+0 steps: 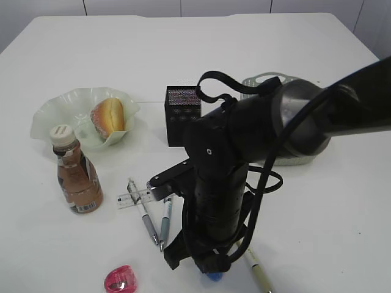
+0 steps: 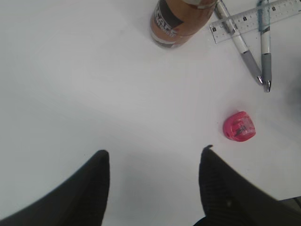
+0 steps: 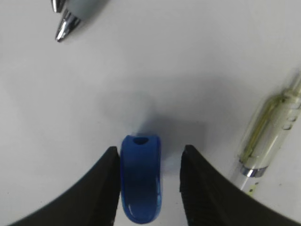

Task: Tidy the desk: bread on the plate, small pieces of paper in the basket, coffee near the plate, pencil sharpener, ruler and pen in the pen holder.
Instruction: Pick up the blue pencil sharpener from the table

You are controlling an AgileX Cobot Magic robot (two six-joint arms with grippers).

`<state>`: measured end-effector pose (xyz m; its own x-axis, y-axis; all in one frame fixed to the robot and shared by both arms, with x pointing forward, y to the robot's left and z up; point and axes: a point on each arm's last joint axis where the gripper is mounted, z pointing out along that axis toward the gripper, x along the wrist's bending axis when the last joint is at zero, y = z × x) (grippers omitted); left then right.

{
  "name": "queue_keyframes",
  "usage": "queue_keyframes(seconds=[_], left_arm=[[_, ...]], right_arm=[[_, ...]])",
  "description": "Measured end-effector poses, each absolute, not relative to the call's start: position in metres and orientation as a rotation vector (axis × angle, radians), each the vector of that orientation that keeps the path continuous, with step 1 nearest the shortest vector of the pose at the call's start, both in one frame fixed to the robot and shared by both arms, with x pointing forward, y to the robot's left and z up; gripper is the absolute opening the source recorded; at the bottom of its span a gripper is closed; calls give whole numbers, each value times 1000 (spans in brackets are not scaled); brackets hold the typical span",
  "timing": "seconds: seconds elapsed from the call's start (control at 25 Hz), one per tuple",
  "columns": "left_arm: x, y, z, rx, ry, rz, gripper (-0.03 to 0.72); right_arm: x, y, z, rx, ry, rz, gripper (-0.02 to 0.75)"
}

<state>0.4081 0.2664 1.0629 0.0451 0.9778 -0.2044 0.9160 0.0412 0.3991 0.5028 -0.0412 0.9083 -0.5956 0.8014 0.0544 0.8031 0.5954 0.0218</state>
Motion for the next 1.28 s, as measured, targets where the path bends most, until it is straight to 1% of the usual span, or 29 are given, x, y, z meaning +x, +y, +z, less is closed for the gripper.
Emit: queue_keyframes(seconds=[0.4, 0.48, 0.6, 0.76, 0.92, 1.28], left_arm=[[408, 264, 1063, 1880, 1899, 162, 444], [408, 263, 1064, 1875, 1899, 155, 444], [408, 263, 1064, 1875, 1898, 154, 444], [408, 263, 1064, 1873, 1898, 152, 444], [408, 263, 1064, 1873, 1898, 152, 444], [408, 263, 1064, 1873, 1898, 152, 444]], right_arm=[[501, -41, 908, -1398, -2746, -50, 309], [501, -41, 908, -1399, -2744, -49, 290], [500, -41, 908, -1398, -2740, -47, 244], [500, -41, 908, -1394, -2741, -45, 224], [500, -41, 908, -1389, -2743, -42, 178], [500, -41, 909, -1380, -2744, -48, 170]])
